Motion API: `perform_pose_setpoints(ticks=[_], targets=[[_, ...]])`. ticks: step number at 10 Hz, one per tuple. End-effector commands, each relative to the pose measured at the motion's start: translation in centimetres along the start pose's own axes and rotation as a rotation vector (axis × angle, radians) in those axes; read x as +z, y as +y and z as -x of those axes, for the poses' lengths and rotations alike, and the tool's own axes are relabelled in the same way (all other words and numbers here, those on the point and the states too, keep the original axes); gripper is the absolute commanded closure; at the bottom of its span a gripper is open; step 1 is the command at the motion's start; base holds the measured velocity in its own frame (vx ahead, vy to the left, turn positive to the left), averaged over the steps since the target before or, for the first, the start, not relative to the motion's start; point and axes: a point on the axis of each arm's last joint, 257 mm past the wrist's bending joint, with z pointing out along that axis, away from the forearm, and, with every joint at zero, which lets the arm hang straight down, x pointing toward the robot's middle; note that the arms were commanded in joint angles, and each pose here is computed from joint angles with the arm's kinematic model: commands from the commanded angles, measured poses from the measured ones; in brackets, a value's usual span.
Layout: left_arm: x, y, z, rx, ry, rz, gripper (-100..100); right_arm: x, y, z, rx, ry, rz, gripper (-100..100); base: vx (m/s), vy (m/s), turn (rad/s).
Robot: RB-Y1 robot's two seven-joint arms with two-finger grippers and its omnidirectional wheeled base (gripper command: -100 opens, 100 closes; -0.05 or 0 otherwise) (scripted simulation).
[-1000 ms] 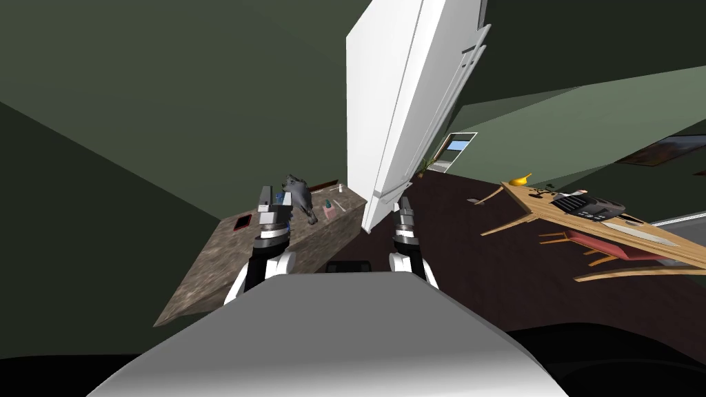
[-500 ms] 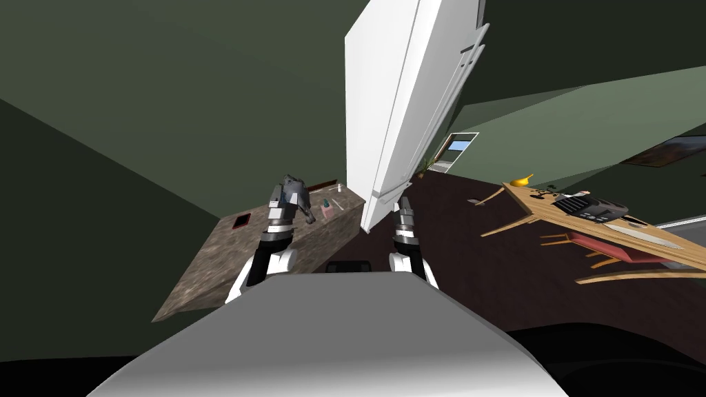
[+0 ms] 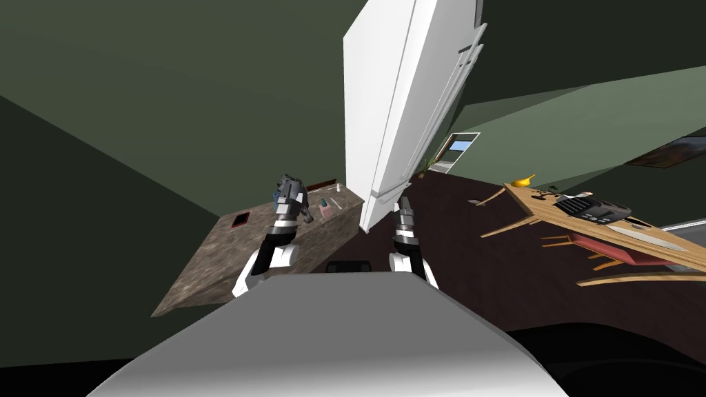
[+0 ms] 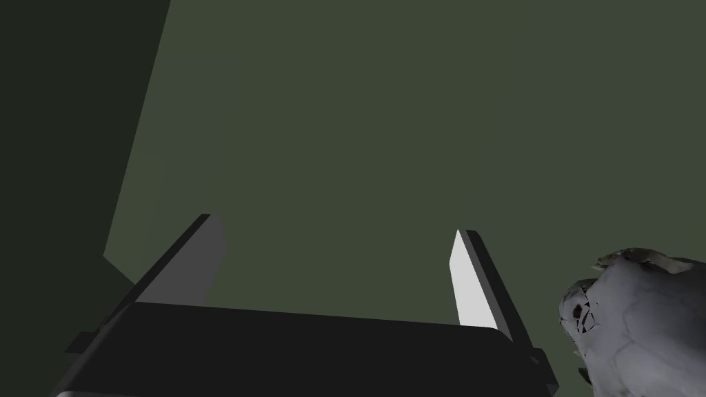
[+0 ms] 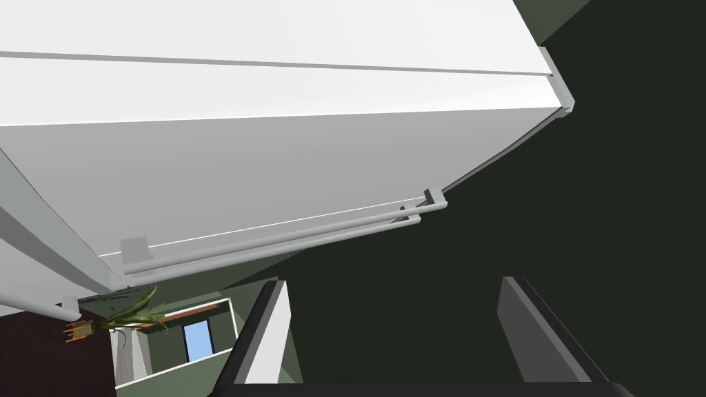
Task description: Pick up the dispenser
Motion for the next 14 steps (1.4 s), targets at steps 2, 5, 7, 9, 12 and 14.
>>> perform_pose_setpoints(ticks=[2,5,7,9,12,14], targets=[[0.8,1.4,-0.6,-0.02,0.014,0.052,-100,0.0,0.0,0.0,0.0,0.0,0.0,0,-0.008,-0.055,0.02],[1.5,3.1,-1.2,-0.039,0.029,0.113,-100,0.0,0.0,0.0,0.0,0.0,0.0,0,-0.01,-0.04,0.012],[2.2,4.1,-2.0,-0.058,0.045,0.149,-100,0.0,0.0,0.0,0.0,0.0,0.0,0,-0.013,-0.069,0.022],[2.9,4.9,-2.8,-0.077,0.063,0.181,-100,0.0,0.0,0.0,0.0,0.0,0.0,0,-0.001,-0.037,0.014],[3.5,6.2,-3.7,-0.094,0.083,0.237,-100,0.0,0.0,0.0,0.0,0.0,0.0,0,-0.014,-0.048,0.016],[3.3,7.2,-3.7,-0.092,0.083,0.274,-100,0.0,0.0,0.0,0.0,0.0,0.0,0,-0.007,-0.048,0.011]])
